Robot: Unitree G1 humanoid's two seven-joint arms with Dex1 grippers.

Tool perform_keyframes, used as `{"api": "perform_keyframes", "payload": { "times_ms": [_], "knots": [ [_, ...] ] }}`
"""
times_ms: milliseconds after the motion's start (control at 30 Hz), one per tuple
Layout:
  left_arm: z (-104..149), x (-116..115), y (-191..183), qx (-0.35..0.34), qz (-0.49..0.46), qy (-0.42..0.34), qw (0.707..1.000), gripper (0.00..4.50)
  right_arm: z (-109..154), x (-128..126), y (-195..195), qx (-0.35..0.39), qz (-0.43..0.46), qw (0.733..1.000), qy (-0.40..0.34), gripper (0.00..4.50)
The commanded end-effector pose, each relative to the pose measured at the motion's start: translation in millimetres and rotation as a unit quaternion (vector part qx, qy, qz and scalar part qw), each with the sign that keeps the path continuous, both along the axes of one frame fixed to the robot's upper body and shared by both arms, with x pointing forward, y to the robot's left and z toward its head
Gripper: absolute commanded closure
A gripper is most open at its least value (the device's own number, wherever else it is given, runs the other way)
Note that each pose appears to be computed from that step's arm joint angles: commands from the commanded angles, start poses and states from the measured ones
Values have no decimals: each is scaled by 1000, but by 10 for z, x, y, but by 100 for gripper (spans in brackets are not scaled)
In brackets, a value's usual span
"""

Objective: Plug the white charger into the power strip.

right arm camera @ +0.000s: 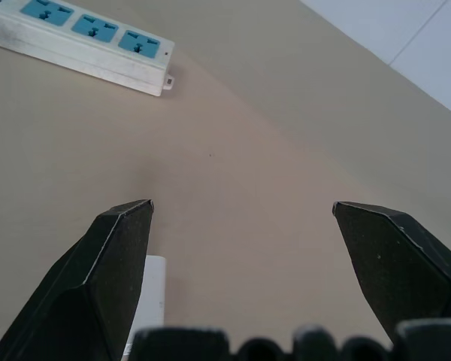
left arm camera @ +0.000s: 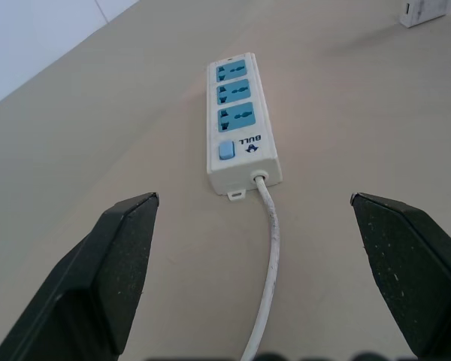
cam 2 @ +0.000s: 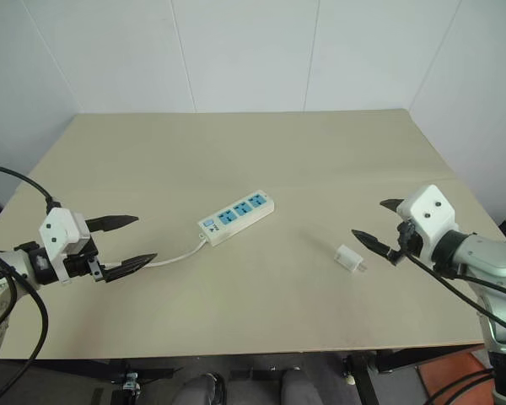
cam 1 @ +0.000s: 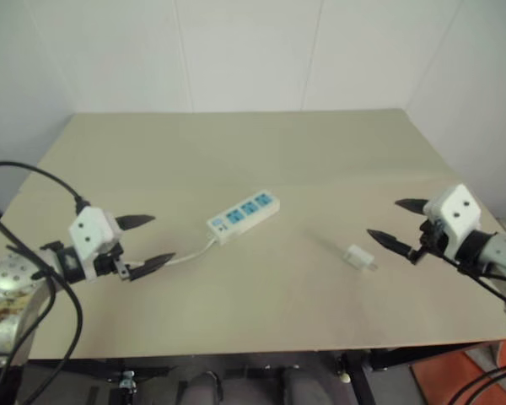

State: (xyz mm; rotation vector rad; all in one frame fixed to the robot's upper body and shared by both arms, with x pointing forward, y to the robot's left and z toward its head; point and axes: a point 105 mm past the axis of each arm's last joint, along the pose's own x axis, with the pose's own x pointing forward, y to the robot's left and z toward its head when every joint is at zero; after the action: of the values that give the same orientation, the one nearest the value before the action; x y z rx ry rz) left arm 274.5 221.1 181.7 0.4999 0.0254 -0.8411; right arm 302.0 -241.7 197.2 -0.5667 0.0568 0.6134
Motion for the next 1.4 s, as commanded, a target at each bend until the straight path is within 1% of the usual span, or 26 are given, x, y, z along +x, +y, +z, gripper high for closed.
{"api": "perform_keyframes", "payload": {
  "times_ms": [33,200,367,567,700,800,867,1067,1133,1233,1400],
  "knots": [
    [68,-23,14,6,-3,-17,1000,5,141,-71,-13,-7,11,1000,-17,0],
    [81,-23,4,4,-7,-20,1000,5,117,-110,7,-10,25,1000,-4,0],
    [47,-22,26,6,-4,-15,1000,5,119,-108,-1,-16,23,1000,-6,0],
    [-50,37,24,3,2,-4,1000,5,120,-105,14,-17,25,1000,-8,0],
    [-148,186,-21,-3,10,4,1000,5,120,-100,26,-17,26,999,-10,0],
    [-313,364,-23,25,27,22,999,5,124,-99,36,-17,26,999,-12,0],
    [-408,477,-40,29,35,36,998,5,129,-99,46,-16,26,999,-13,0],
    [-702,754,-326,5,18,96,995,5,132,-105,62,-14,24,999,-17,0],
    [-744,818,-416,5,11,97,995,5,140,-111,63,-13,22,999,-20,0],
    [-734,893,-554,-3,-3,93,996,5,148,-137,61,-12,19,1000,-22,0],
    [-747,1009,-624,0,-3,86,996,5,143,-171,53,-11,12,1000,-24,0]
  ]
}}
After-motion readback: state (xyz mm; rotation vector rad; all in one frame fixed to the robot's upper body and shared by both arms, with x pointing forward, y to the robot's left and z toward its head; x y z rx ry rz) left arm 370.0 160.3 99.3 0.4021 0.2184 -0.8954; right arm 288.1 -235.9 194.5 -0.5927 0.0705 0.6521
